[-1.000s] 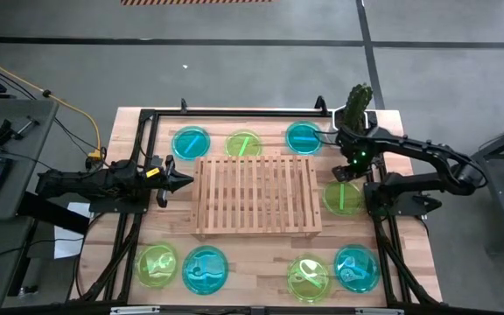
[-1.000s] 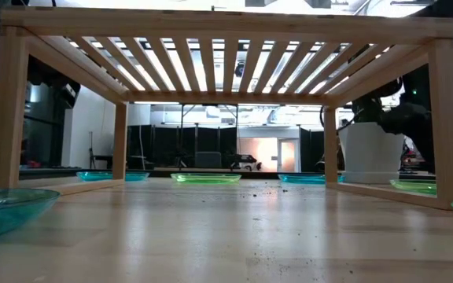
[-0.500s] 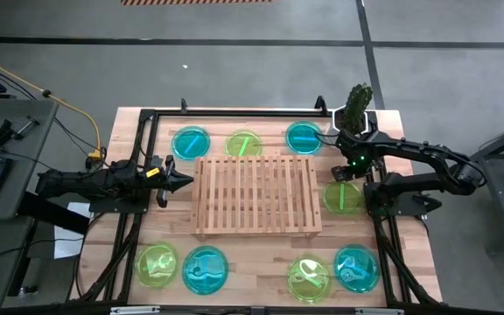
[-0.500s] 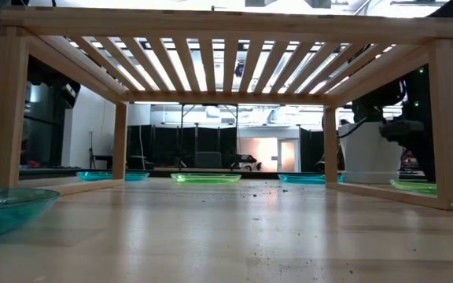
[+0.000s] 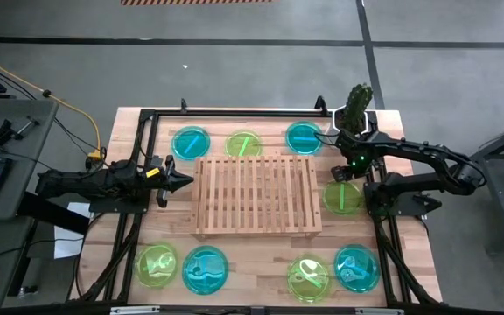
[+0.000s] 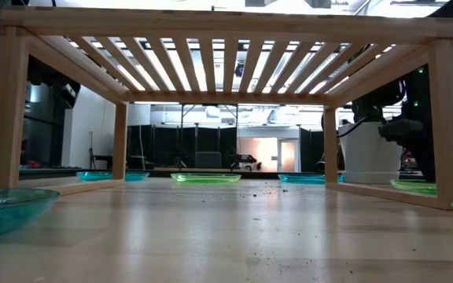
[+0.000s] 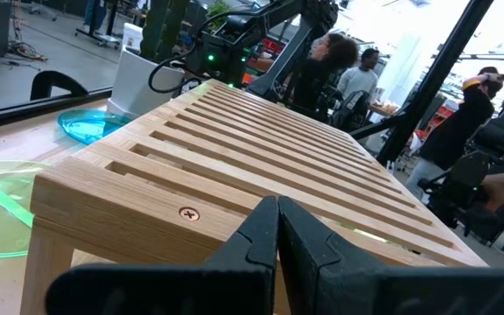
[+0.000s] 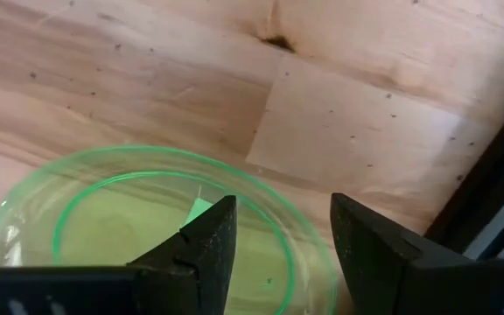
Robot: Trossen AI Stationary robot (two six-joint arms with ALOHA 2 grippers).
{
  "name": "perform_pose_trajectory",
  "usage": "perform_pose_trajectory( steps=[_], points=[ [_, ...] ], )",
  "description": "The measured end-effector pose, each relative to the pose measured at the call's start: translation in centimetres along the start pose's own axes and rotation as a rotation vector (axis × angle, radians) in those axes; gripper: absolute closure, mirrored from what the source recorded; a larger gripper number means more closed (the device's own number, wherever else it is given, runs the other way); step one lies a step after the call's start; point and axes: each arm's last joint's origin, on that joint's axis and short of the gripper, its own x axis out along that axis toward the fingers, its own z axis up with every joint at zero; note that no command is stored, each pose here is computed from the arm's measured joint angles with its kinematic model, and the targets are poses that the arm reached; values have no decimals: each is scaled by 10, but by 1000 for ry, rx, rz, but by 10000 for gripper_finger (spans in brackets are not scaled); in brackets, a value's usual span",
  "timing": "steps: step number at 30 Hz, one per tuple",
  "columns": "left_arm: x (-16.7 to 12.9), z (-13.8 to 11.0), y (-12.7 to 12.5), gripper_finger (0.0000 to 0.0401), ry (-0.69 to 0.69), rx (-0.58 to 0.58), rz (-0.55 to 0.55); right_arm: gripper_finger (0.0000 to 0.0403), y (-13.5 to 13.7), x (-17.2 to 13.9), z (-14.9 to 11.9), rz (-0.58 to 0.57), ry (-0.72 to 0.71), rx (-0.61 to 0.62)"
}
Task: Place and stack plates onto a shelf
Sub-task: Put the green plate on the shelf
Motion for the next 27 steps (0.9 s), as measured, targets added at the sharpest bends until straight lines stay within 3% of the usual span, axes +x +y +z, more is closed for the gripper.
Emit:
perform_pose_trajectory(
  steps=[27],
  points=[
    [0, 0, 0, 401, 0, 0, 0, 236, 0, 10, -1, 27, 16, -1]
  ],
)
